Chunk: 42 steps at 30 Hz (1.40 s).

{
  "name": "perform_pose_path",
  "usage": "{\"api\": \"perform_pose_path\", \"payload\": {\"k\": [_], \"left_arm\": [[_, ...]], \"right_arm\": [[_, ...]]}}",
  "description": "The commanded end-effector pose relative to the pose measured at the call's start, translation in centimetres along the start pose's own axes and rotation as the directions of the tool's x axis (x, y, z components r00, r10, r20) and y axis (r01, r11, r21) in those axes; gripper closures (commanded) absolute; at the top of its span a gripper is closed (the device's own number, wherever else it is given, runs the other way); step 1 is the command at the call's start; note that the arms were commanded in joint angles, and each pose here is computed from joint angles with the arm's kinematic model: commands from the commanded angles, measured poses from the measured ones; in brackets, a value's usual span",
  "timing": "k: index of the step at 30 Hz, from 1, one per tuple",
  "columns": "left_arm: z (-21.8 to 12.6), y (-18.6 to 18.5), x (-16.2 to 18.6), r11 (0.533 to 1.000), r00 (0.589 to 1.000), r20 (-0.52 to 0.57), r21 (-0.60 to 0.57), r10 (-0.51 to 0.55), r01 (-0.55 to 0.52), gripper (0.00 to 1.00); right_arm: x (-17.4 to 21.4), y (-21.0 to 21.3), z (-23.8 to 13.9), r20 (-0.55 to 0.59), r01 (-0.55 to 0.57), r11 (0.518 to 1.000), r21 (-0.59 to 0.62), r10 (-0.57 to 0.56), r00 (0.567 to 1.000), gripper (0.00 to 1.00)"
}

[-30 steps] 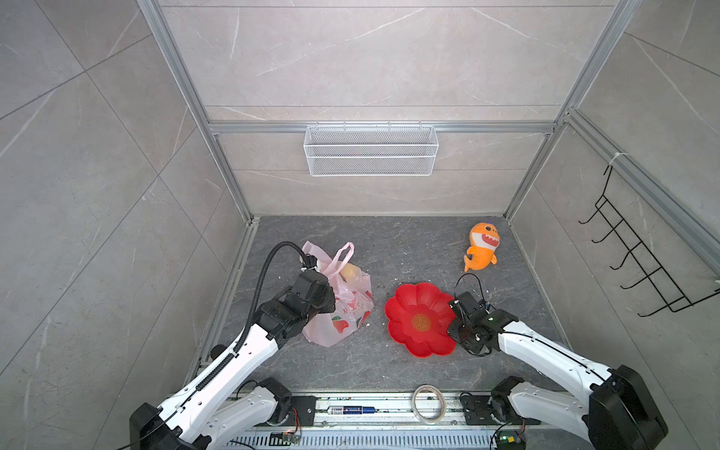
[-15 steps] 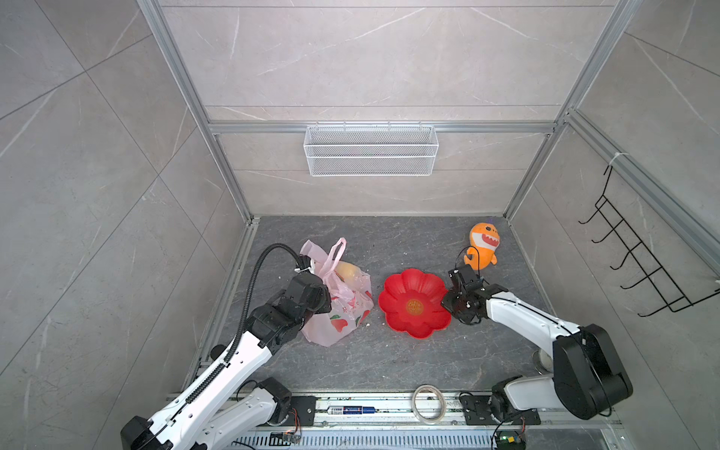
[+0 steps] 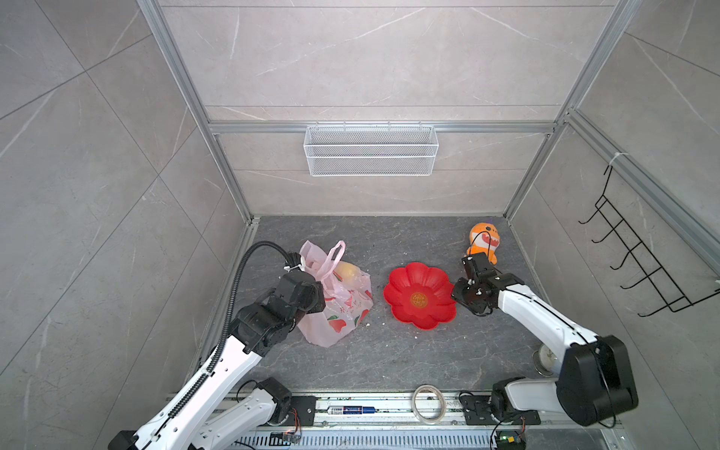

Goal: Take the fake fruits out of the plastic bag

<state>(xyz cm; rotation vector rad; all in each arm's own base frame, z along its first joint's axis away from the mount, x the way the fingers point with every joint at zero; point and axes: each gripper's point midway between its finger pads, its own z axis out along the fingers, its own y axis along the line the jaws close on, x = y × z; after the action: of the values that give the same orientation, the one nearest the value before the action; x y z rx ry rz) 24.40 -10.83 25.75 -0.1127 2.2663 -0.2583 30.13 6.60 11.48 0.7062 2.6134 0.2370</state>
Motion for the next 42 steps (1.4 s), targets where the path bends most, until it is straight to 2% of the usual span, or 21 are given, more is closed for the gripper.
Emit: {"api": "perform_pose_path", "payload": {"k": [1,6,13,17,20,22,24,25,29,34,39,42], "left_arm": [[-0.9,-0.8,-1.2,1.0,1.0,-0.009,0.011,0.017,-0.017,0.33],[0.2,-4.5,-3.3,0.989,0.993,-0.033,0.099,0.11,-0.106,0.21],[4.0,-8.1,-3.9,0.956,0.949,-0.148,0.138,0.28,-0.26,0.2],[6.0,-7.7,-4.3,0.945,0.927,-0.182,0.061,0.328,-0.323,0.28],[6.9,-6.8,-4.8,0.939,0.925,-0.178,-0.014,0.335,-0.343,0.51],[6.5,-6.0,-5.0,0.949,0.94,-0.166,-0.054,0.3,-0.312,0.75],[5.4,-4.8,-4.8,0.965,0.964,-0.131,-0.096,0.23,-0.243,0.9],[4.6,-3.9,-4.6,0.973,0.977,-0.103,-0.118,0.188,-0.2,0.93],[1.6,-0.8,-2.3,0.994,1.0,-0.009,-0.109,0.026,-0.027,0.96],[-0.7,1.3,1.4,0.988,0.987,0.03,-0.003,-0.156,0.157,0.97],[-0.3,2.4,4.7,0.978,0.978,-0.023,0.012,-0.208,0.209,0.98],[0.1,2.5,5.6,0.973,0.973,-0.033,0.022,-0.23,0.231,0.98]], "right_arm": [[0.3,0.5,-4.4,0.012,0.141,0.99,-0.018,-0.14,0.99,0.53],[0.5,3.2,-7.0,0.043,0.238,0.968,-0.081,-0.236,0.971,0.52],[0.4,6.6,-6.4,0.07,0.259,0.95,-0.176,-0.251,0.966,0.53],[0.9,9.7,-6.4,0.077,0.312,0.917,-0.249,-0.302,0.95,0.53],[1.8,13.3,-6.7,0.09,0.396,0.865,-0.308,-0.388,0.917,0.53],[2.7,16.5,-7.3,0.108,0.449,0.814,-0.369,-0.442,0.89,0.53],[3.6,19.3,-7.7,0.128,0.487,0.767,-0.416,-0.481,0.867,0.53],[4.2,21.3,-8.1,0.149,0.511,0.731,-0.452,-0.503,0.852,0.52],[6.8,26.8,-8.4,0.199,0.562,0.639,-0.525,-0.55,0.811,0.47],[11.4,32.1,-7.5,0.205,0.6,0.56,-0.571,-0.611,0.765,0.4],[14.4,35.9,-7.7,0.213,0.605,0.518,-0.605,-0.627,0.749,0.36],[15.5,37.3,-7.9,0.213,0.615,0.512,-0.6,-0.638,0.74,0.36]]}}
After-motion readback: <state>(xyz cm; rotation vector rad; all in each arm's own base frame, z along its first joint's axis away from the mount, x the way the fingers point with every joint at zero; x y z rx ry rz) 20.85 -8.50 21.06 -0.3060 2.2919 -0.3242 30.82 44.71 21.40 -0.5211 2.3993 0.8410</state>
